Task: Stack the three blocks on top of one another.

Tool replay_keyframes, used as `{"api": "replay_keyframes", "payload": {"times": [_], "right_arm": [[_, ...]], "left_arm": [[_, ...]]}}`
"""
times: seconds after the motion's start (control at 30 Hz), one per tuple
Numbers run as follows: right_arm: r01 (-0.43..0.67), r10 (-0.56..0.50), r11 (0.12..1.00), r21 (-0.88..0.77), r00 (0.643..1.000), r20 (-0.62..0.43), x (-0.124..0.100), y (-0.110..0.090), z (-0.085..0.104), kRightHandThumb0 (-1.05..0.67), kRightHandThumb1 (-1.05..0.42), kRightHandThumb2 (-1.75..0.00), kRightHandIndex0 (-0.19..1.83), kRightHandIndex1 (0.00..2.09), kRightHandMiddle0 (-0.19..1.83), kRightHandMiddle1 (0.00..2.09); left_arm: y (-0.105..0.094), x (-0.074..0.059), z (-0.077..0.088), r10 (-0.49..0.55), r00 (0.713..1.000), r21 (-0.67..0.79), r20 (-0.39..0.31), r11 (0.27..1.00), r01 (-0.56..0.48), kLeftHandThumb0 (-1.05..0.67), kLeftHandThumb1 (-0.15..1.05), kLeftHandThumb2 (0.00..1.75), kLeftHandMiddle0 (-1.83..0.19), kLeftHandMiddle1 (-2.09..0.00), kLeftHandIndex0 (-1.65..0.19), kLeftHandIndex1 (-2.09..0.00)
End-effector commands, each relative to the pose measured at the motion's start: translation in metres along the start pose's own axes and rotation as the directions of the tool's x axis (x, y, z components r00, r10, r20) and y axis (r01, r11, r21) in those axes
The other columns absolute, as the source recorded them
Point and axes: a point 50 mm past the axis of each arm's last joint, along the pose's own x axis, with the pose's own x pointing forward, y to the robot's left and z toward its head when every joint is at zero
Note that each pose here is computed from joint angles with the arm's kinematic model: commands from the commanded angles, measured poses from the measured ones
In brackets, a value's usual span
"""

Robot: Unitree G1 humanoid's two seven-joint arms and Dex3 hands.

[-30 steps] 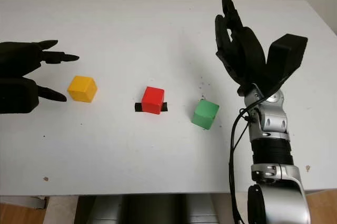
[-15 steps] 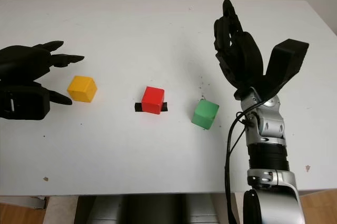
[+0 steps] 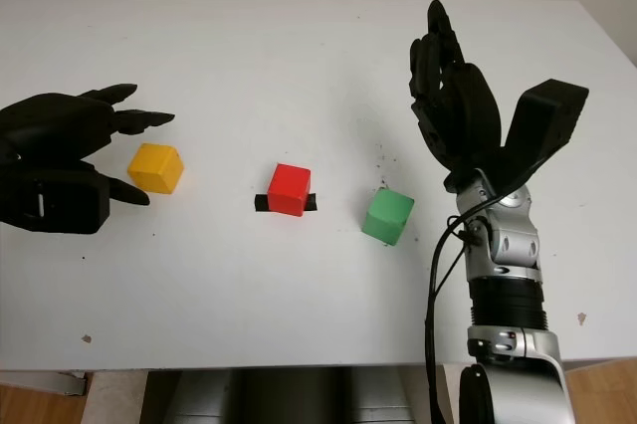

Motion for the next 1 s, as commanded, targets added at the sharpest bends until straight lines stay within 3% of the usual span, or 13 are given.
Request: {"api": "replay_keyframes", "payload": {"times": [0.0, 0.27, 0.43, 0.7, 0.87, 0.97], "right_arm": [[0.001, -0.001, 1.0, -0.002, 1.0, 0.019, -0.001, 0.001, 0.004, -0.76, -1.05, -0.66, -0.19, 0.0, -0.19, 0.0], [-0.015, 0.015, 1.0, 0.007, 1.0, 0.025, -0.001, 0.003, 0.006, -0.77, -1.05, -0.65, -0.19, 0.0, -0.19, 0.0], [-0.013, 0.013, 1.0, -0.005, 0.999, 0.029, 0.0, 0.005, 0.007, -0.77, -1.05, -0.65, -0.19, 0.0, -0.19, 0.0], [-0.022, 0.022, 1.0, 0.003, 0.999, 0.032, 0.0, 0.006, 0.007, -0.77, -1.05, -0.65, -0.19, 0.0, -0.19, 0.0], [-0.023, 0.024, 1.0, -0.004, 0.999, 0.031, 0.0, 0.007, 0.007, -0.77, -1.05, -0.65, -0.19, 0.0, -0.19, 0.0], [-0.025, 0.025, 1.0, -0.006, 0.999, 0.035, 0.0, 0.007, 0.008, -0.77, -1.05, -0.65, -0.19, 0.0, -0.19, 0.0]], "left_arm": [[0.001, 0.002, 0.001, 0.014, 1.0, 0.011, 0.01, 1.0, -0.014, -0.75, 0.97, 0.05, 0.06, -0.07, -0.32, -0.1], [-0.003, 0.004, 0.0, 0.019, 1.0, 0.054, 0.007, 0.998, -0.02, -0.72, 0.96, 0.05, 0.02, -0.07, -0.42, -0.14], [-0.005, 0.005, 0.0, 0.077, 0.996, 0.066, 0.033, 0.995, -0.079, -0.65, 0.97, 0.06, -0.05, -0.08, -0.52, -0.2], [-0.007, 0.006, -0.001, 0.103, 0.994, 0.078, 0.048, 0.991, -0.106, -0.63, 0.99, 0.06, -0.08, -0.07, -0.53, -0.27], [-0.008, 0.007, 0.0, 0.114, 0.992, 0.073, 0.061, 0.99, -0.118, -0.53, 1.04, 0.07, -0.12, -0.06, -0.35, -0.73], [-0.009, 0.007, 0.0, 0.114, 0.991, 0.078, 0.063, 0.99, -0.119, -0.51, 1.05, 0.08, -0.12, -0.06, -0.32, -0.8]]}}
